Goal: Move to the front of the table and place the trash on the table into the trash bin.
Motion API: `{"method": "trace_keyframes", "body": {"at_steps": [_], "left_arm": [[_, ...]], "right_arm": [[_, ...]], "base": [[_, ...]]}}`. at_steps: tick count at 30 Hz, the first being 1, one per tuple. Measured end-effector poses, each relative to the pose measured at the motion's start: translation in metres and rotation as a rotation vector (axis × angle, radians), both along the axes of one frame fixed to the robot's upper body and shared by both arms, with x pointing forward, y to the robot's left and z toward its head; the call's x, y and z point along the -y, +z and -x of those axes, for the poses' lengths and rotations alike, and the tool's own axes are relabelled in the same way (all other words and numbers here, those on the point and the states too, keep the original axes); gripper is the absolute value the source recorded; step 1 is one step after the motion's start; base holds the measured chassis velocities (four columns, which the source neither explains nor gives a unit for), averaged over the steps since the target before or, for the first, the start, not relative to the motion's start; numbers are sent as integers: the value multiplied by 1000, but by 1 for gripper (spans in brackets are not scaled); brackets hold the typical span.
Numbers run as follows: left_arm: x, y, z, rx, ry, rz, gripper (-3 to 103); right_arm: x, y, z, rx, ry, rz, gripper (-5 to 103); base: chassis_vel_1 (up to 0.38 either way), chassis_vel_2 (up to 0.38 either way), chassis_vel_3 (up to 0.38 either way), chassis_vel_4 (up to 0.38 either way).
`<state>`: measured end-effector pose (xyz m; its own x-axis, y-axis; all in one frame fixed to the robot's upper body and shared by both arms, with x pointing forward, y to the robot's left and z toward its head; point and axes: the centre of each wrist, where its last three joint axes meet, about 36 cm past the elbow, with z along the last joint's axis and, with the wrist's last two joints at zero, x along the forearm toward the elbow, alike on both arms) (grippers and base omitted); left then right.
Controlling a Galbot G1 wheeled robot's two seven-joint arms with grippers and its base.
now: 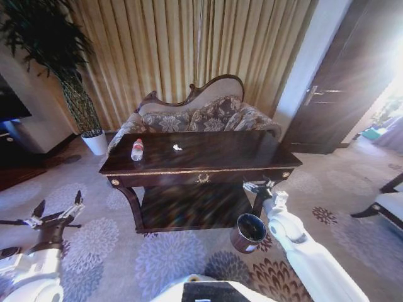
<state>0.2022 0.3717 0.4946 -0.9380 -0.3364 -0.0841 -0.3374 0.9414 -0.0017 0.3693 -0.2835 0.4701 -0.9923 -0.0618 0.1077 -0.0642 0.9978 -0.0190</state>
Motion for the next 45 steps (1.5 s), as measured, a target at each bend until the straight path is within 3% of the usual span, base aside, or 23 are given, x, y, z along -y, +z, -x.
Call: {"method": "trace_keyframes", "body": {"at_steps": [30,45], "left_arm": [[3,4,-2,14,-22,-8,100],[1,8,-5,32,-114,33,100]], "right_arm": [[-7,10,-1,41,23,-10,100],[-8,16,3,46,38,-31,100]], "base": [[-26,28,26,-26],[-129,131,129,-133]]}}
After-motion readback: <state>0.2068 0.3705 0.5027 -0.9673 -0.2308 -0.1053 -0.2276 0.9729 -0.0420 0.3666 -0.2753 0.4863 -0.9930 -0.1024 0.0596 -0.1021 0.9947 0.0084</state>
